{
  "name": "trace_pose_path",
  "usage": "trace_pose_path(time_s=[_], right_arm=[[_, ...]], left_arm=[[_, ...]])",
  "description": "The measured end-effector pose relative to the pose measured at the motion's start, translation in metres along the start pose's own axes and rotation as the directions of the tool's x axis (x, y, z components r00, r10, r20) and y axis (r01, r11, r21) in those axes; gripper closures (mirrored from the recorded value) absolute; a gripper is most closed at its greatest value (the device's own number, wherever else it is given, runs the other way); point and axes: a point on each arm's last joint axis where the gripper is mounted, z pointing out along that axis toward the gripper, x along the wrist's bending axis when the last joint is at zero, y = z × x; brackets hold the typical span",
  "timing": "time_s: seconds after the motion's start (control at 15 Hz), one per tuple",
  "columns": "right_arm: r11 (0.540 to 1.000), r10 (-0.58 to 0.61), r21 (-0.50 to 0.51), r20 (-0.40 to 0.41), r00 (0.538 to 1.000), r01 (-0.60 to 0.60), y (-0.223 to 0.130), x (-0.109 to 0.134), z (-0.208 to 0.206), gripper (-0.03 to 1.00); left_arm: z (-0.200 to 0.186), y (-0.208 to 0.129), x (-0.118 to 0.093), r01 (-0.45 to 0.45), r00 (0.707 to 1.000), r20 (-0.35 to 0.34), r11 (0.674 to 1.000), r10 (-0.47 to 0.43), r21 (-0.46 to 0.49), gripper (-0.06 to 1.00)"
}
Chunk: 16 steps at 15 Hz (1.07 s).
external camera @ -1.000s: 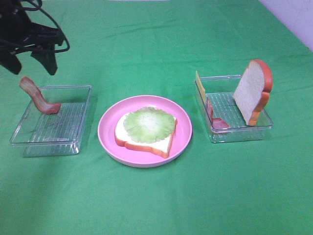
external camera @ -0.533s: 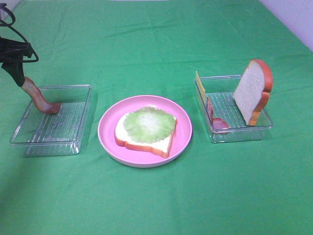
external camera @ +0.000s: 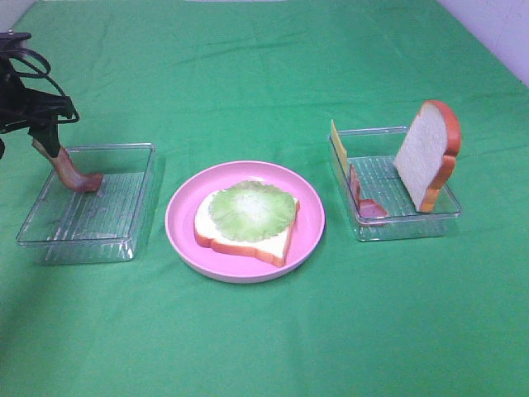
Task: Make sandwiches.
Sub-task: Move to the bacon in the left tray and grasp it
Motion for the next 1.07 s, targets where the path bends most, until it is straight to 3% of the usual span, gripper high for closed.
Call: trace_pose_path(time_s=[0.13, 0.27, 0.33, 0.4, 0.73, 1.07], right_arm=[[1.0, 0.0, 0.0, 0.0, 1.0, 0.0, 0.0, 0.0, 0.0, 0.26], [1.0, 0.0, 0.0, 0.0, 1.0, 0.0, 0.0, 0.0, 0.0, 0.26], [1.0, 0.0, 0.0, 0.0, 1.0, 0.0, 0.0, 0.0, 0.0, 0.26], [1.0, 0.0, 0.0, 0.0, 1.0, 0.0, 0.0, 0.0, 0.0, 0.26], [1.0, 0.0, 0.0, 0.0, 1.0, 0.0, 0.0, 0.0, 0.0, 0.26], [1.0, 0.0, 0.0, 0.0, 1.0, 0.0, 0.0, 0.0, 0.0, 0.26]], left_arm=[[0.006, 0.0, 0.0, 0.0, 1.0, -0.001, 1.0, 0.0, 0.005, 0.28], [0.007, 0.002, 0.0, -0.001, 1.0, 0.002, 1.0, 0.001, -0.012, 0.38], [0.007, 0.003, -0.001, -0.001, 1.0, 0.004, 1.0, 0.001, -0.03, 0.49], [0.007, 0.003, -0.001, -0.001, 1.0, 0.005, 0.999, 0.001, -0.033, 0.52], [0.007, 0.004, -0.001, -0.001, 1.0, 0.006, 0.999, 0.001, -0.043, 0.9], [-0.006, 0.007, -0.003, 0.021, 0.999, 0.035, 0.996, -0.018, -0.082, 0.94]])
